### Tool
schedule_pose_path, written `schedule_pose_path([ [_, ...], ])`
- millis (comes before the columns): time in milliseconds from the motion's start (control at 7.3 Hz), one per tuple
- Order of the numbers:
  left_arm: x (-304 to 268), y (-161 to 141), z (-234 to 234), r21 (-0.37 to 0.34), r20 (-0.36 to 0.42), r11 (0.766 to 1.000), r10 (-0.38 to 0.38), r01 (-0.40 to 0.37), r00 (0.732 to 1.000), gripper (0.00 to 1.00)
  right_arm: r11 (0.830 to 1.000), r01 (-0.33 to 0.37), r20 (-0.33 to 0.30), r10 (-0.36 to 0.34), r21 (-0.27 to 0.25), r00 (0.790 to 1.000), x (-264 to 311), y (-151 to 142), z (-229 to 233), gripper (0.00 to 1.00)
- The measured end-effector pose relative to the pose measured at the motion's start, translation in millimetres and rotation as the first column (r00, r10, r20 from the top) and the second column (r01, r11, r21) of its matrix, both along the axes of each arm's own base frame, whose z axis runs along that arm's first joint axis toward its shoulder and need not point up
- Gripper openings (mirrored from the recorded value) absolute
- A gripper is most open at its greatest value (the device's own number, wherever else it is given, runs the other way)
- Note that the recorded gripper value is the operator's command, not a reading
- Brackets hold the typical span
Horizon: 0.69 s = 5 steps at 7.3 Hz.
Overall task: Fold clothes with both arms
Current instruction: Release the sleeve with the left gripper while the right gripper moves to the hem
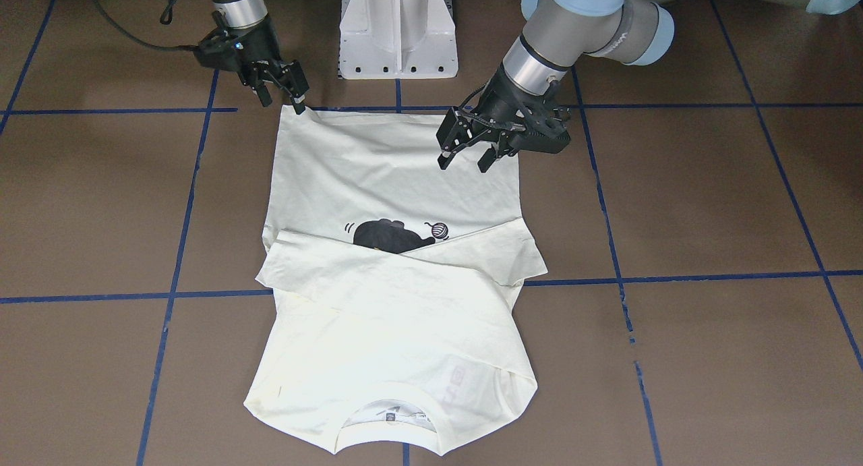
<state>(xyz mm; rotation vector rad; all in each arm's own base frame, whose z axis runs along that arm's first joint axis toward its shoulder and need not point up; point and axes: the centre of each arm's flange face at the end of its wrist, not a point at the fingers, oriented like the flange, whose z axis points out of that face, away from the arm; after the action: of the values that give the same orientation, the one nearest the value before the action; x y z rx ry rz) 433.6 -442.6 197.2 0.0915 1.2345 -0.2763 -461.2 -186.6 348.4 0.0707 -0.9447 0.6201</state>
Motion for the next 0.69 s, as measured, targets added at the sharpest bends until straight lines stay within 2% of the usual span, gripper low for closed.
schedule_pose_path([
  [274, 1, -1, 4, -0.002, 0.005, 1.000, -0.001, 0.001, 1.000, 0.84, 1.000, 0.001, -0.080, -0.001, -0.005, 0.997, -23, 29, 27, 0.75],
  [411, 2, -2, 6, -0.004, 0.007, 1.000, -0.001, 0.001, 1.000, 0.84, 1.000, 0.000, -0.089, 0.000, -0.006, 0.996, -28, 33, 31, 0.52],
  [548, 4, -1, 8, -0.006, 0.009, 1.000, 0.001, -0.001, 1.000, 0.84, 1.000, -0.002, -0.089, 0.001, -0.006, 0.996, -31, 34, 30, 0.02],
  [685, 6, -1, 9, -0.007, 0.011, 1.000, 0.004, -0.004, 1.000, 0.84, 1.000, -0.006, -0.084, 0.005, -0.009, 0.996, -32, 33, 28, 0.00],
])
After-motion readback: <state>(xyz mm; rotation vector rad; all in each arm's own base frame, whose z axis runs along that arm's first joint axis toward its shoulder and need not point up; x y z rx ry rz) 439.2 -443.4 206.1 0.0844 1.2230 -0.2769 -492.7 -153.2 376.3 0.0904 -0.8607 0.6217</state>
